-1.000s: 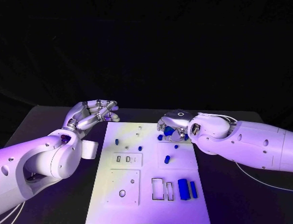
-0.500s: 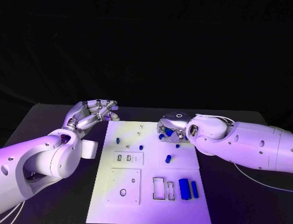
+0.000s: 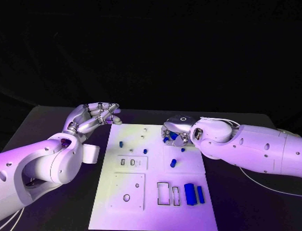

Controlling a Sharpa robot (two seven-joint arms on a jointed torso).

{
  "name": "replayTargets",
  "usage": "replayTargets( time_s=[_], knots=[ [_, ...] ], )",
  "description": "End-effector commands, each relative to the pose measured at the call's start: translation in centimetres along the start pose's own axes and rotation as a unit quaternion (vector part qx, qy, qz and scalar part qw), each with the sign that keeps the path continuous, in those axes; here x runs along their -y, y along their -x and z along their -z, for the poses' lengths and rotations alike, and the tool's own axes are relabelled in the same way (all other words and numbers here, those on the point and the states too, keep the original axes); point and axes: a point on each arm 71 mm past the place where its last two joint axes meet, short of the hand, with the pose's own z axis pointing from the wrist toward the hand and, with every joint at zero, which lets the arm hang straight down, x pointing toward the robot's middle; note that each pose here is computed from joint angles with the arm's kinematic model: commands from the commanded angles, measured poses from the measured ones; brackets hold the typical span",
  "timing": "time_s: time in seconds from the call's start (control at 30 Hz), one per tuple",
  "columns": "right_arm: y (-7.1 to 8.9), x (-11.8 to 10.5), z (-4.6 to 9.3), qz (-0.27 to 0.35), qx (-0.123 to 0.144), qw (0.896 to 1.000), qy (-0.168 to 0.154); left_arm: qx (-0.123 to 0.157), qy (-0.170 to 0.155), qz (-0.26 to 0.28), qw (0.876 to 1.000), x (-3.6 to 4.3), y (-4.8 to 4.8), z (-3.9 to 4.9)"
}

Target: Assemble the parts on the task board

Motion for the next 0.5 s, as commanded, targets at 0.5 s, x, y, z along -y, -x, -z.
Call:
replayTargets(
  time_s=[0.5],
  knots=[
    [0.94,-0.53,0.27,-0.004,0.063,0.998,0.006,-0.008,-0.002,0.002,1.0,0.1,-0.1,-0.09]
  ],
)
